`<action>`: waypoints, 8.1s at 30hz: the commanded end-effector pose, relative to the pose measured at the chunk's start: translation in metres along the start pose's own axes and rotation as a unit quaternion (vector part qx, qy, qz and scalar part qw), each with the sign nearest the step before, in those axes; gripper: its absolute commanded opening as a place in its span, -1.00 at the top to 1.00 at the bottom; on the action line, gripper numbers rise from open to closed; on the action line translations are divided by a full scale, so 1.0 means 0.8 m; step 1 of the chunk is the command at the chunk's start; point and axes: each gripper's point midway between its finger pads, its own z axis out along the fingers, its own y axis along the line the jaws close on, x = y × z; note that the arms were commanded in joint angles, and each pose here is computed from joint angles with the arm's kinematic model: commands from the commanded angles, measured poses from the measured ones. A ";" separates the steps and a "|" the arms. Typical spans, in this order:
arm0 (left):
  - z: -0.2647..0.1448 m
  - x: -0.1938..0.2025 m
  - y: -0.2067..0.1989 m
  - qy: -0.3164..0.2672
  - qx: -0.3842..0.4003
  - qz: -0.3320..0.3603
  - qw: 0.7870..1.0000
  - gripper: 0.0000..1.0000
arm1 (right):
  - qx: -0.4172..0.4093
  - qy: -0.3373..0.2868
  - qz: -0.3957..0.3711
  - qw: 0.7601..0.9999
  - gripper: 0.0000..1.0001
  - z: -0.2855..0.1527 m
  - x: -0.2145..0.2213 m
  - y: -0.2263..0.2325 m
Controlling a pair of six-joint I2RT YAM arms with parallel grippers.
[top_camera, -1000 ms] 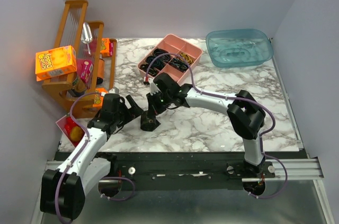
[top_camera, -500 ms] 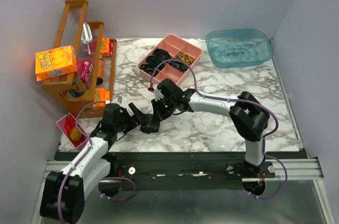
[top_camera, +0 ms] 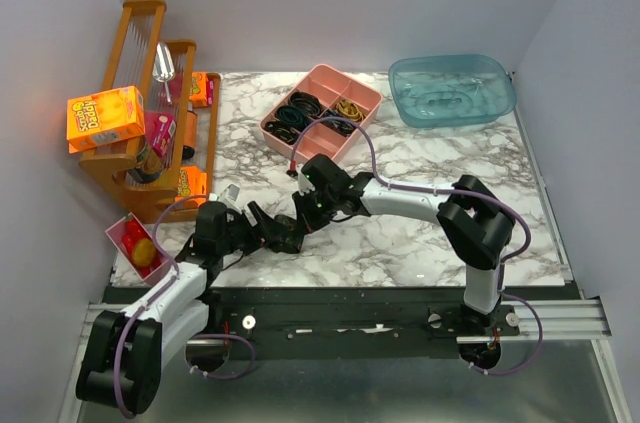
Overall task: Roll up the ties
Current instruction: Roll the tie at the center of the board, then pick up the tie at the center of the board, then move the storage box to the center of the board.
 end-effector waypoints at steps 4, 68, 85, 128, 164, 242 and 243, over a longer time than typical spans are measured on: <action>-0.001 0.006 -0.027 0.013 0.065 0.009 0.998 -0.65 | 0.020 0.003 0.009 1.000 0.97 -0.002 0.013 -0.006; -0.026 -0.082 -0.256 -0.067 0.312 0.114 0.941 -0.11 | -0.224 -0.243 -0.028 0.943 -1.00 -0.227 -0.101 0.033; -0.053 -0.086 -0.287 -0.077 0.362 0.112 0.922 -0.09 | -0.226 -0.242 0.017 0.944 -1.00 -0.209 -0.109 0.022; -0.061 -0.082 -0.307 -0.067 0.388 0.118 0.912 -0.09 | -0.310 -0.235 0.065 0.919 -0.56 -0.199 -0.117 0.037; -0.043 -0.118 -0.269 -0.148 0.244 0.139 0.948 -0.97 | -0.272 -0.225 0.058 0.934 0.67 -0.199 -0.110 0.035; -0.032 -0.135 -0.204 -0.133 0.126 0.181 0.966 -0.97 | 0.200 -0.148 -0.438 0.864 0.79 -0.247 -0.286 -0.132; -0.032 -0.136 -0.203 -0.135 0.125 0.182 0.966 -0.97 | 0.196 -0.153 -0.430 0.868 0.80 -0.249 -0.288 -0.128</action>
